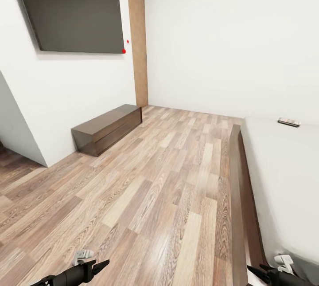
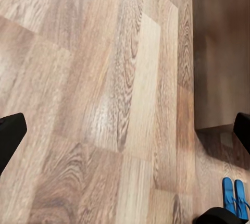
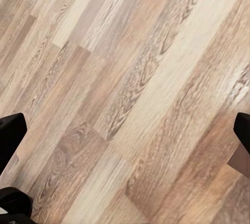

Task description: In the bedroom, move the book from the bed onto either nightstand, and place the two sandals side by side next to the bed.

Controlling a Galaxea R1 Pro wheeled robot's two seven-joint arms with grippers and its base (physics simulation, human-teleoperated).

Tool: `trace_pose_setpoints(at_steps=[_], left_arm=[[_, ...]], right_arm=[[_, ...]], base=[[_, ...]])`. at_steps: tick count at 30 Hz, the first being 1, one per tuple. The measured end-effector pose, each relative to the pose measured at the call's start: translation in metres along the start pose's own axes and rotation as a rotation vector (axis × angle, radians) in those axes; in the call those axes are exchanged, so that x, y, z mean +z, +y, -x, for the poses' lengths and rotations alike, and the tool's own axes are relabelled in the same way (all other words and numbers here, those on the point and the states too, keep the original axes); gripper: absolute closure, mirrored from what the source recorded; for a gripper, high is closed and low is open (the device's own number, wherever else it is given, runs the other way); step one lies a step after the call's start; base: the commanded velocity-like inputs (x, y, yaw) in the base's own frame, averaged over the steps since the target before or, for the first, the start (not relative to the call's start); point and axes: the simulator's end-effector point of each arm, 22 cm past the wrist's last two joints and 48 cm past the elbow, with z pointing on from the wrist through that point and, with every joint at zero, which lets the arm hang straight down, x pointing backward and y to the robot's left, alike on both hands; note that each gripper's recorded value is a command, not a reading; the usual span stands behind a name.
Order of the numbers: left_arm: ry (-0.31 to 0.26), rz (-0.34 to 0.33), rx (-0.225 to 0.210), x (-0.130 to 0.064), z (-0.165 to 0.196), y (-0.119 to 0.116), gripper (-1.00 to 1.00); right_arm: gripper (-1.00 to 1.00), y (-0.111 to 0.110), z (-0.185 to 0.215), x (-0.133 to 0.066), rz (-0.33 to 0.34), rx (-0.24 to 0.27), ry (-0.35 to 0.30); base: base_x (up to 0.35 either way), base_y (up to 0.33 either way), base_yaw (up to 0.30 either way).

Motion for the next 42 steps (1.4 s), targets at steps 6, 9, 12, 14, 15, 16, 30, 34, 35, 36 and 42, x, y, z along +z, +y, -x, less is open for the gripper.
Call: trace_pose_setpoints(at_steps=[6,9,12,14,15,16,30,34,35,36,42], left_arm=[[-0.002,-0.001,0.001,-0.001,0.003,-0.002,-1.00],[-0.002,-0.001,0.001,-0.004,0.007,-0.006,-1.00],[-0.002,-0.001,0.001,-0.007,0.012,-0.009,-1.00],[-0.002,-0.002,0.001,-0.008,0.013,-0.011,-1.00],[-0.002,-0.001,0.001,-0.008,0.013,-0.011,-1.00],[-0.002,-0.001,0.001,-0.008,0.013,-0.010,-1.00],[-0.002,-0.001,0.002,-0.008,0.014,-0.010,-1.00],[-0.002,-0.001,0.002,-0.008,0.013,-0.011,-1.00],[-0.002,0.000,0.002,-0.008,0.013,-0.010,-1.00],[-0.002,0.000,0.002,-0.008,0.014,-0.010,-1.00],[-0.002,-0.001,0.002,-0.008,0.014,-0.011,-1.00]], right_arm=[[-1.00,0.001,0.002,-0.001,0.001,-0.002,-0.002],[-1.00,0.005,0.007,-0.004,0.001,-0.002,-0.002],[-1.00,0.008,0.012,-0.007,0.001,-0.002,-0.001],[-1.00,0.009,0.014,-0.008,0.001,-0.002,0.000],[-1.00,0.009,0.014,-0.008,0.001,-0.002,0.000],[-1.00,0.009,0.013,-0.008,0.001,-0.002,0.000],[-1.00,0.009,0.013,-0.008,0.001,-0.003,0.001],[-1.00,0.009,0.013,-0.008,0.001,-0.003,0.001],[-1.00,0.009,0.013,-0.008,0.001,-0.003,0.001],[-1.00,0.009,0.013,-0.008,0.001,-0.003,0.001],[-1.00,0.009,0.013,-0.008,0.001,-0.003,0.001]], base=[[0.000,0.000,0.000],[0.000,0.000,0.000],[0.000,0.000,0.000],[0.000,0.000,0.000],[0.000,0.000,0.000],[0.000,0.000,0.000],[0.105,0.000,0.000],[0.322,0.000,0.000],[0.330,0.000,0.000],[0.330,0.000,0.000],[0.333,0.000,0.000]])
